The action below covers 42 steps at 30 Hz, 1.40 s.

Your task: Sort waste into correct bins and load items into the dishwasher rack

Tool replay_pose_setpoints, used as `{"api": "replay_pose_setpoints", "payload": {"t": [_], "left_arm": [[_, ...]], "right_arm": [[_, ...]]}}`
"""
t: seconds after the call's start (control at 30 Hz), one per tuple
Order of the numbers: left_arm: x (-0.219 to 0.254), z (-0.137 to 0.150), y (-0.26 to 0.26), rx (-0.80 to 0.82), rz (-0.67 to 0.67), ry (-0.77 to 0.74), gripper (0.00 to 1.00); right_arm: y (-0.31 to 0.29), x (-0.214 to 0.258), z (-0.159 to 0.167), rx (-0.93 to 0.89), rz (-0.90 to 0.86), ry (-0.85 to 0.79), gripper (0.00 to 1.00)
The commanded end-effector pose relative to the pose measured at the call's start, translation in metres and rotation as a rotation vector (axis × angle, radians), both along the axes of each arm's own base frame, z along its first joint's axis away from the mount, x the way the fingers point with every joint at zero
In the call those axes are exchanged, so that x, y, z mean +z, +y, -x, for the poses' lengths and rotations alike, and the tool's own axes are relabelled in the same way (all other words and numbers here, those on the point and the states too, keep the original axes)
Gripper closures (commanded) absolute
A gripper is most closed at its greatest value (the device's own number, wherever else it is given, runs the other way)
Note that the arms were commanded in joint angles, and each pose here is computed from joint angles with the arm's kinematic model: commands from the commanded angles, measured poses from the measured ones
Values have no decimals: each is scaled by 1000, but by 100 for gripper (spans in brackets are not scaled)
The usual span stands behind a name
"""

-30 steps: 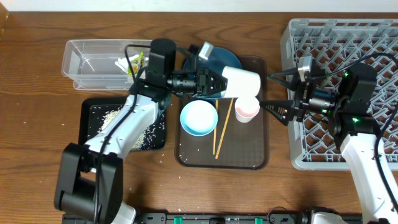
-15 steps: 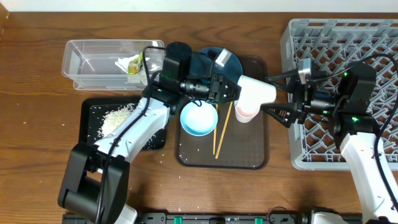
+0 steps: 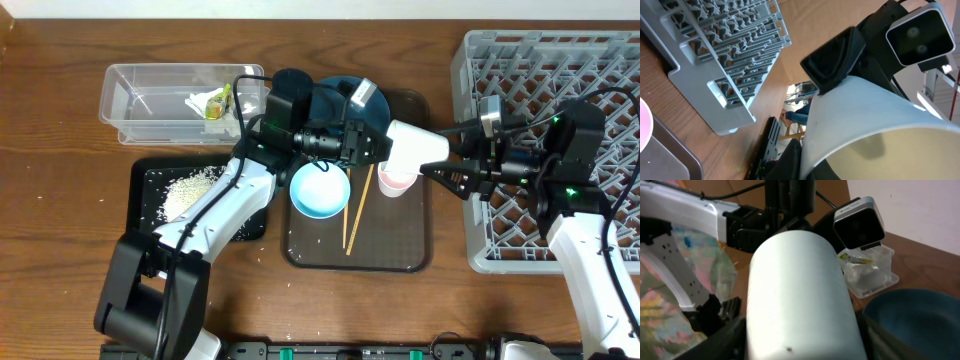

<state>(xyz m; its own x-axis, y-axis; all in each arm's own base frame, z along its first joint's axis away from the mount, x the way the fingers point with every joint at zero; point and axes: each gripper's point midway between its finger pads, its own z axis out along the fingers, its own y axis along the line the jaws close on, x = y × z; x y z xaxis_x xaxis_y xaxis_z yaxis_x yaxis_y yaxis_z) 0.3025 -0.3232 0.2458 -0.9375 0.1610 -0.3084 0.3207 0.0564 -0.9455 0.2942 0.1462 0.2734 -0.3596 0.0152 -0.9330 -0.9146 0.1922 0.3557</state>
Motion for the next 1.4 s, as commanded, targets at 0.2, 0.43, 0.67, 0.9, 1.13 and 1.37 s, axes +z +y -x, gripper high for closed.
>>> {"api": "replay_pose_setpoints", "payload": {"t": [0.2, 0.43, 0.67, 0.9, 1.13, 1.37], "left_arm": [[4, 4, -3, -17, 11, -28, 85], [-13, -11, 7, 46, -37, -134, 61], [-83, -56, 65, 335, -363, -52, 61], [-113, -67, 144, 526, -643, -13, 60], [-85, -63, 179, 630, -714, -79, 60], [-65, -60, 180, 648, -691, -135, 60]], "right_arm": [[6, 3, 0, 9, 6, -1, 50], [-10, -29, -36, -254, 127, 151, 82], [-70, -71, -82, -718, 368, 249, 99], [-155, -53, -86, -1097, 564, 354, 99], [-250, -4, -67, -1397, 670, 480, 99], [-342, -3, -51, -1643, 670, 702, 99]]}}
